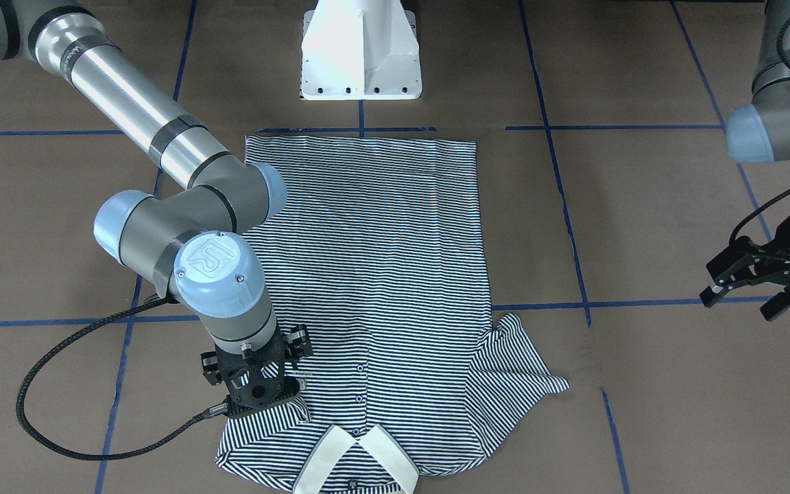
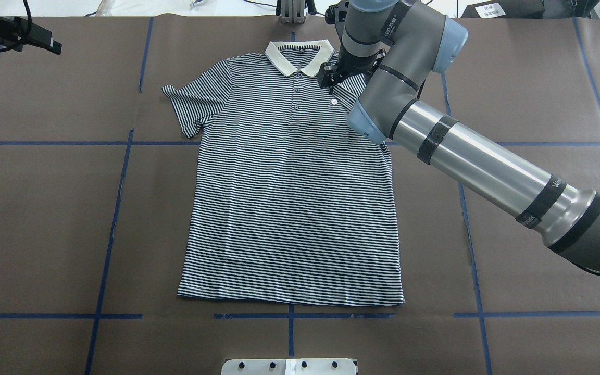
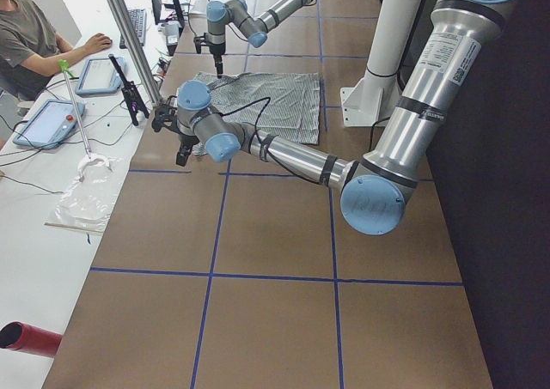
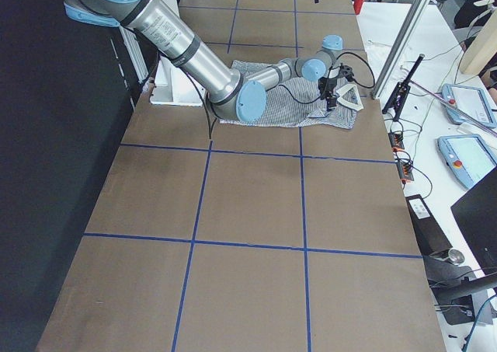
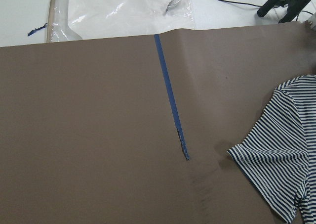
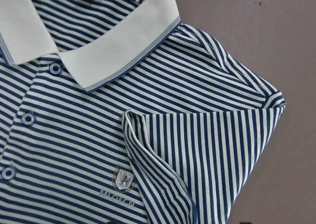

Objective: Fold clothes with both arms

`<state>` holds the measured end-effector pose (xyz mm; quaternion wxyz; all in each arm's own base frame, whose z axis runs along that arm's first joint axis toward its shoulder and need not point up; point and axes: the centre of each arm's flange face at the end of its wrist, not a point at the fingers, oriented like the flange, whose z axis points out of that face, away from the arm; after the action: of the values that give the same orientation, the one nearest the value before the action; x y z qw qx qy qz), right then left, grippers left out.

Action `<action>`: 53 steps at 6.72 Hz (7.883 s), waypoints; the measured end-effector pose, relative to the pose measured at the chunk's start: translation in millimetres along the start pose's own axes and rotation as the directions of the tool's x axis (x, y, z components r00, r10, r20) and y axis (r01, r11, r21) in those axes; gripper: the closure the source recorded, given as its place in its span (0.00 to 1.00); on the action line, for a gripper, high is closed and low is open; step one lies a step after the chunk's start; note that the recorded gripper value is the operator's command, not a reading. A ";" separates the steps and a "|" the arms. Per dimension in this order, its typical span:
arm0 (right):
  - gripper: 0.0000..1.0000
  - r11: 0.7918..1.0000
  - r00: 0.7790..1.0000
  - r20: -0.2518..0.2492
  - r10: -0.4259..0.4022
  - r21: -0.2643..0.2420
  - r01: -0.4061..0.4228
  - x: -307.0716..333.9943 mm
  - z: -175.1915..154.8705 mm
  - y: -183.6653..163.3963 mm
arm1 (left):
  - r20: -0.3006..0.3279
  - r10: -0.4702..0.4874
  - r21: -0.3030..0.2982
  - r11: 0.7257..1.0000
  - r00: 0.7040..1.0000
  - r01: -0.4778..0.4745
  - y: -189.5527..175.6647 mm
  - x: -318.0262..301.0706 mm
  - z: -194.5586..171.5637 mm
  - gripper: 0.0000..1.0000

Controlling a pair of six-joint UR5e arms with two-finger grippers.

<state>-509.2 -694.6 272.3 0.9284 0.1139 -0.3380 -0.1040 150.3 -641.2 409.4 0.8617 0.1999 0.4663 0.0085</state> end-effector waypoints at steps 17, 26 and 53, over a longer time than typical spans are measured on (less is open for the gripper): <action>0.00 0.987 0.981 0.190 -0.041 -0.142 0.069 -53.5 5.7 72.3 | -0.010 -0.026 0.011 1.000 1.000 0.026 -2.0 18.2 -0.2 0.00; 0.00 0.974 0.962 0.154 0.226 -0.063 -0.219 7.5 -135.5 80.7 | 0.122 -0.151 0.179 0.975 0.981 0.128 26.2 158.8 246.9 0.10; 0.00 0.966 0.951 0.171 0.258 -0.053 -0.252 65.1 -123.7 83.3 | -0.121 -0.368 0.191 0.903 0.922 0.385 1.2 405.7 300.0 0.00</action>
<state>-370.2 -615.4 242.8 0.9021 0.0453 -0.4291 0.0018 621.9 -659.4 230.7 0.8012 0.1959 0.5291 -0.1993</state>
